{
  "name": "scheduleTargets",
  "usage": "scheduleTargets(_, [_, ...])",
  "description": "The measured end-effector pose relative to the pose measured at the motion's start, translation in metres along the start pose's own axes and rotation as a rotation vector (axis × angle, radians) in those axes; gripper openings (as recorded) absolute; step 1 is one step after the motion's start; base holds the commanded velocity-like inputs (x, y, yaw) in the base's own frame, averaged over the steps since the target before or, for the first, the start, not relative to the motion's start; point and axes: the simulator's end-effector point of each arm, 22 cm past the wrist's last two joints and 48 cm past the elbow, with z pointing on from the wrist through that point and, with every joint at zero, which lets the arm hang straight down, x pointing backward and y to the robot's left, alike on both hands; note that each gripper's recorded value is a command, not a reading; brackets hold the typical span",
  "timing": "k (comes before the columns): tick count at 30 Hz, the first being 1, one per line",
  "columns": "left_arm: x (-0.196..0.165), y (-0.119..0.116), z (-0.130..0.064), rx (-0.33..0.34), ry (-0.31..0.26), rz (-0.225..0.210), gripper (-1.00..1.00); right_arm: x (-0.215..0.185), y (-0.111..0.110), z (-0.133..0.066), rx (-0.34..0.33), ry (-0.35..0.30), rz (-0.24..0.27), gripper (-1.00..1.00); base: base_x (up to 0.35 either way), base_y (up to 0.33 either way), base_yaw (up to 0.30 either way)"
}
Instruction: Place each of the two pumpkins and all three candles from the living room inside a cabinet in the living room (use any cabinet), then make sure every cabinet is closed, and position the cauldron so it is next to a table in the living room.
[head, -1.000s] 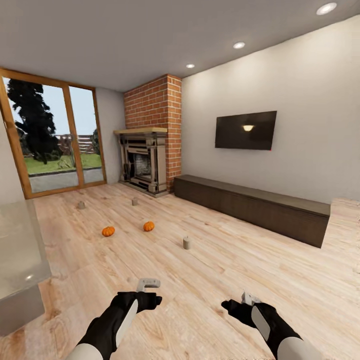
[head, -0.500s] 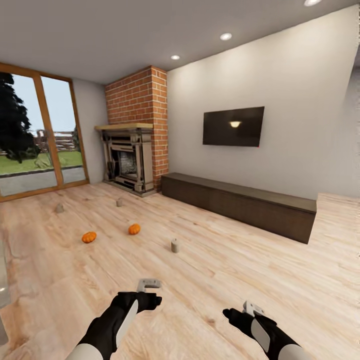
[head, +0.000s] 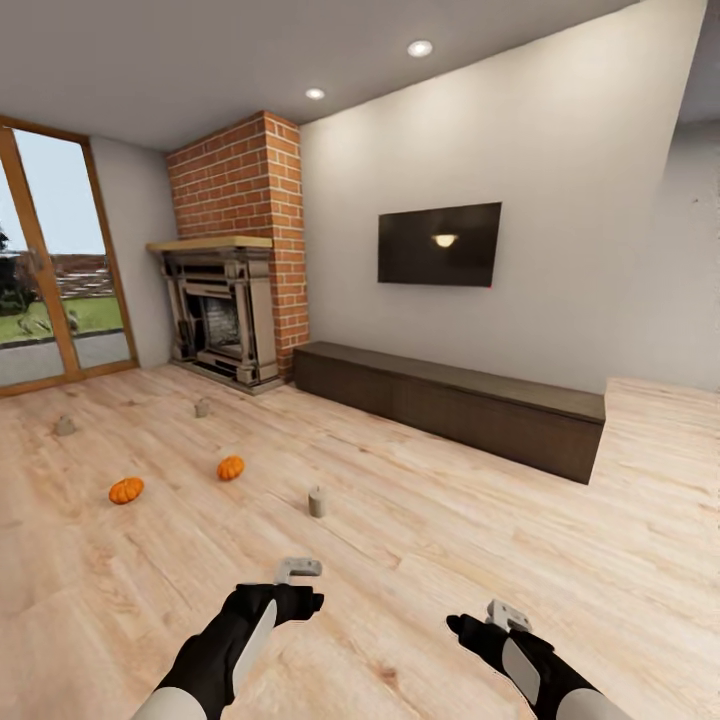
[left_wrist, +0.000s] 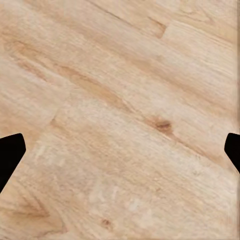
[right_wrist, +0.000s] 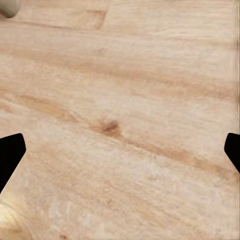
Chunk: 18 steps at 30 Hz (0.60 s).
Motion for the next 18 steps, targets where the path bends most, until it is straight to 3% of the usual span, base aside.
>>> scheduleTargets(18, [0.013, 0.001, 0.009, 0.001, 0.03, -0.006, 1.0, 0.007, -0.004, 0.007, 0.006, -0.001, 0.0, 1.0, 0.292, -0.199, -0.061])
